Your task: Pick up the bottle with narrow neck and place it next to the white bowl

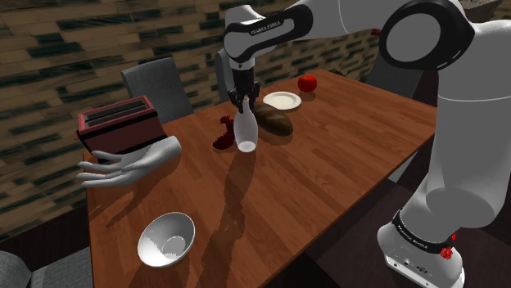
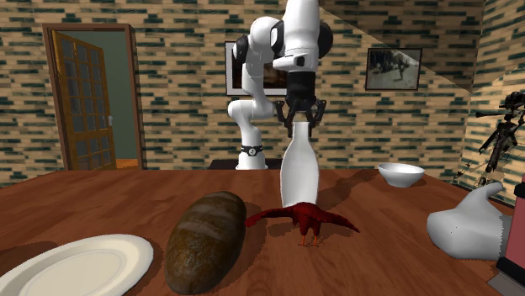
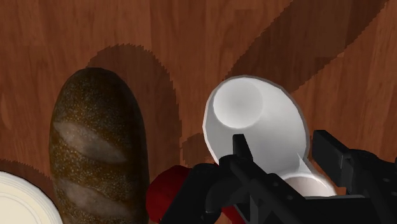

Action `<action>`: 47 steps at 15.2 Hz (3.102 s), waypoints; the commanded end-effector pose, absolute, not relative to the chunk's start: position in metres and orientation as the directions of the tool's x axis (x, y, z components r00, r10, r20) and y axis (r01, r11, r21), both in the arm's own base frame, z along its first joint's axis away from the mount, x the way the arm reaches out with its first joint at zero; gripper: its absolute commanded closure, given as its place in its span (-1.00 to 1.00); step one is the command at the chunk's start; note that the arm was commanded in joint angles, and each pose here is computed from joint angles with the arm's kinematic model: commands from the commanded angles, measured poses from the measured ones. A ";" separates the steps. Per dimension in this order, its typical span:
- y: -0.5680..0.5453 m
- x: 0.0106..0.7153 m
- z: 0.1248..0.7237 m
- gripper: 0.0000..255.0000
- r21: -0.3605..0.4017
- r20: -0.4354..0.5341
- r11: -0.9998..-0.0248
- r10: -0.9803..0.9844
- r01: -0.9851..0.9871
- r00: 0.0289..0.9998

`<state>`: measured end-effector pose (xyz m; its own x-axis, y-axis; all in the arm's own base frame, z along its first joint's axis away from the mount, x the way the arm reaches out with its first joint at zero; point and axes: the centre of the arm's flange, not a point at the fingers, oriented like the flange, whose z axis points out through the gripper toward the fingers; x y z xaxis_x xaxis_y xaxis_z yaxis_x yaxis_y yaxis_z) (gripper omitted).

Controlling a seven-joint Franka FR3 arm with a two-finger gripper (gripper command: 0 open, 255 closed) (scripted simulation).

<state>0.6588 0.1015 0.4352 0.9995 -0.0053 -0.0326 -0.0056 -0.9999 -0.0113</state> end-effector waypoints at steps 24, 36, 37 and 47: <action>0.102 0.658 0.564 1.00 -0.011 -0.032 -1.000 -0.005 -0.006 0.999; 0.228 0.563 0.565 1.00 -0.011 -0.032 -1.000 -0.005 -0.006 0.999; 0.239 0.555 0.565 1.00 -0.011 -0.032 -1.000 -0.005 -0.006 0.999; 0.344 0.475 0.565 1.00 -0.011 -0.032 -1.000 -0.005 -0.006 0.999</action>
